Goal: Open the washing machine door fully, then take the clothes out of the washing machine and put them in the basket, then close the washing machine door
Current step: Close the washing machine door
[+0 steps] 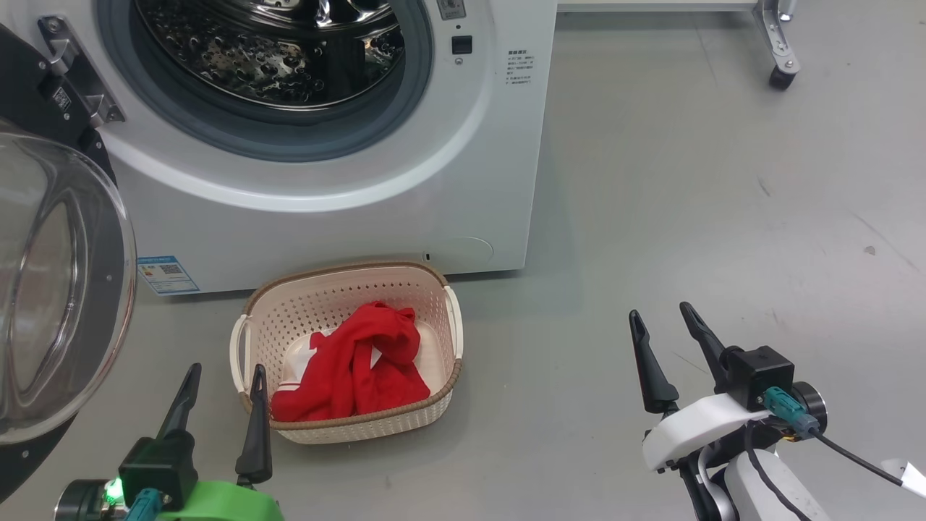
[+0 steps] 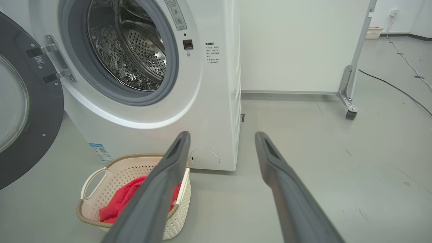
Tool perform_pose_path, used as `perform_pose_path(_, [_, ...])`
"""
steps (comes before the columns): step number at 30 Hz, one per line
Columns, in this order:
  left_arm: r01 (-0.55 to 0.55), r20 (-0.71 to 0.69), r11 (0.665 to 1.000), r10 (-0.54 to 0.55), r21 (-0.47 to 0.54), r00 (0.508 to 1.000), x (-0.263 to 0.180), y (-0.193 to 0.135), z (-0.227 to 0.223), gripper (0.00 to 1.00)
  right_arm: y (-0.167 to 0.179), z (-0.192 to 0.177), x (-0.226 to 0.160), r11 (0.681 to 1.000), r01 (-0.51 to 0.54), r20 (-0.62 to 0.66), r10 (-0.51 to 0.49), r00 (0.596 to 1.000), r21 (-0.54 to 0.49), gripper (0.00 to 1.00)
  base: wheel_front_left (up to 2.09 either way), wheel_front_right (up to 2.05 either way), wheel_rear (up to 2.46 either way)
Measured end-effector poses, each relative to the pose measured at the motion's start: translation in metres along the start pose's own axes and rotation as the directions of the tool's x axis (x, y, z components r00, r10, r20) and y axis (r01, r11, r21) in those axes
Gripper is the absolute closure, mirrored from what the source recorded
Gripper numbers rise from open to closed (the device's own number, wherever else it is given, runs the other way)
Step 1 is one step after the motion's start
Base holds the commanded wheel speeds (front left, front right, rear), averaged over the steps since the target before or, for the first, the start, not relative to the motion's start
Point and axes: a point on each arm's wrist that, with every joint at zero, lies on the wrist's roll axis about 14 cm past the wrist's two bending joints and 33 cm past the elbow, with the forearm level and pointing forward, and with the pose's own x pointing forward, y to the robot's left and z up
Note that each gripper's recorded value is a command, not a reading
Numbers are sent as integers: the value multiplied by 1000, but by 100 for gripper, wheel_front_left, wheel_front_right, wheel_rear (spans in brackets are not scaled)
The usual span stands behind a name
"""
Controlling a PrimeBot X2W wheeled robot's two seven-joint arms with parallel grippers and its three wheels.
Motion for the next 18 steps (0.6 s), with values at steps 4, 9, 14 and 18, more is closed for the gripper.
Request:
perform_pose_path(4, [-20,1,1000,20,0,1000,-3,6,0,0,4,-1,4,1000,-15,-4,15,1000,-8,0,0,0,0])
perform_pose_path(9, [-54,6,999,54,1,999,-9,16,2,0,13,-3,9,999,-48,-11,48,999,-25,0,0,0,0])
perform_pose_path(14, [-100,12,995,100,1,995,-17,30,3,0,24,-6,15,995,-90,-19,89,996,-39,0,0,0,0])
perform_pose_path(18, [-149,18,989,149,12,989,-26,44,4,0,37,-8,20,989,-134,-28,133,991,-56,0,0,0,0])
